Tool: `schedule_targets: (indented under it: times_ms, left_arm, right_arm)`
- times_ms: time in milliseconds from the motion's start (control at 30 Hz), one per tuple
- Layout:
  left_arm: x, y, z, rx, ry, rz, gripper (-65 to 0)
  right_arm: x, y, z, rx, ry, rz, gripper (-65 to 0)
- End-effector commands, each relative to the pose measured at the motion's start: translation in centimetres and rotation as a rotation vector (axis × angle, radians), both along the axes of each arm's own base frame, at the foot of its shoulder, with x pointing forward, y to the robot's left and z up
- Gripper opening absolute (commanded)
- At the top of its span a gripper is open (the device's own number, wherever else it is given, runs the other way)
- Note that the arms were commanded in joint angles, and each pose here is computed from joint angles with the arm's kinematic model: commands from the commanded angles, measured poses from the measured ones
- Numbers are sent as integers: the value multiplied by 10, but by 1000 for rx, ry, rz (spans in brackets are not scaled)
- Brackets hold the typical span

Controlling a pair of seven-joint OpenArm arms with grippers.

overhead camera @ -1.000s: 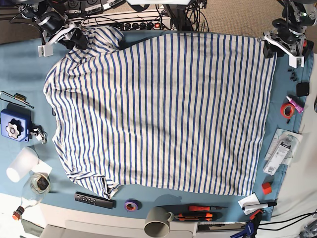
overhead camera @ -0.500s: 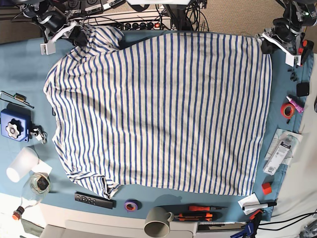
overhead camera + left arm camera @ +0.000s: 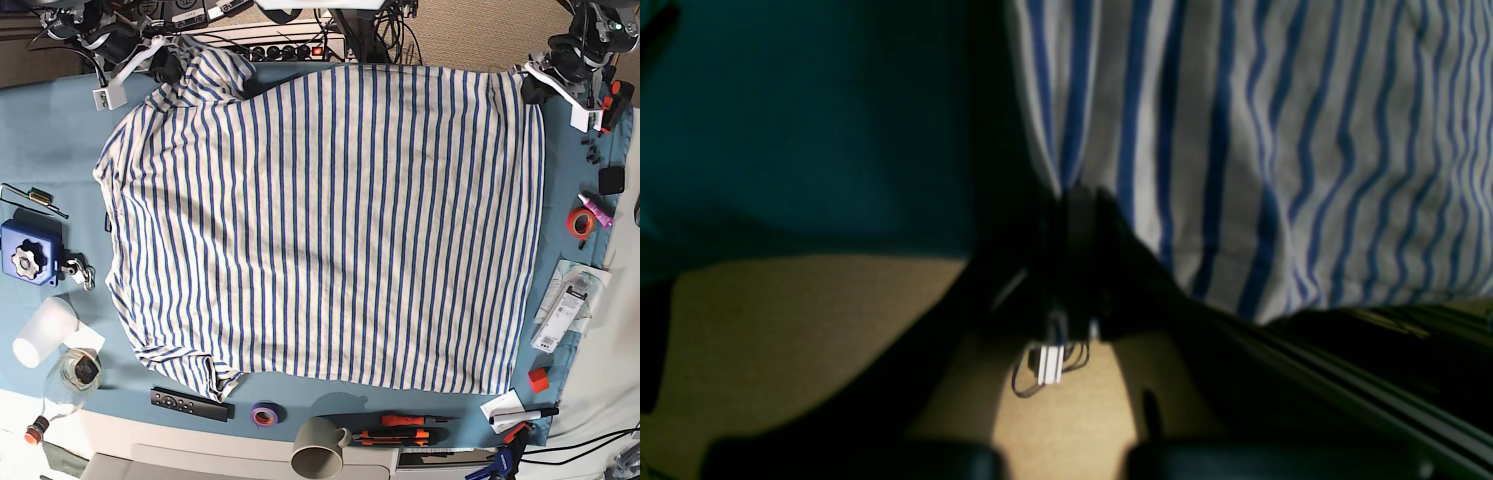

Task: Fold the T-shirt properly
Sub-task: 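Grasp the collar-side corners of the striped shirt with both grippers, then lift the held edge and fold it over toward the hem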

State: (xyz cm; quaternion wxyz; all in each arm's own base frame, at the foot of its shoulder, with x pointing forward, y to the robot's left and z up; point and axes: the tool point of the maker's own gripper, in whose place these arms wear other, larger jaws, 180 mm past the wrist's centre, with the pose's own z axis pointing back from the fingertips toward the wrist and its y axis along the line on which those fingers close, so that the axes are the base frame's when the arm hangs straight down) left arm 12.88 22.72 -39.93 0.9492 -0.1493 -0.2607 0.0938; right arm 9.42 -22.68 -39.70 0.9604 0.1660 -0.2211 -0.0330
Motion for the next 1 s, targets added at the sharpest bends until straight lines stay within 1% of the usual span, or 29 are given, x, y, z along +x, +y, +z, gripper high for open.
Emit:
schedule_targets:
  times_ms: [0,100,233,300,400,567,700,833,967]
  left_arm:
    - [-1,-2,6,4,-6,-24,-650]
    - [0,-5,13,16,-14,-58,-650]
    - [-2,-9,26,45,-35,-86,-650]
    - [-5,-11,32,61,-42,-103,-650]
    - [-4,-15,44,86,-67,-127,-650]
    - [0,-10,62,136,-114,-139,-650]
    - [0,8,69,179,-133,-98,-650]
    - [1,17,78,169,-162,-61,-650]
    - [0,20,79,173,-163,-53,-650]
  right_arm:
    - [-15,-2,-3,-44,61,32,-650]
    - [-6,0,12,-94,17,72,-650]
    - [10,-10,35,-168,-60,62,-650]
    - [17,-20,47,-204,-102,43,-650]
    - [20,-38,61,-257,-135,9,-650]
    - [21,-66,79,-304,-175,-72,-650]
    - [20,-85,94,-327,-213,-132,-650]
    - [18,-98,103,-353,-229,-165,-650]
    - [16,-101,104,-362,-223,-173,-650]
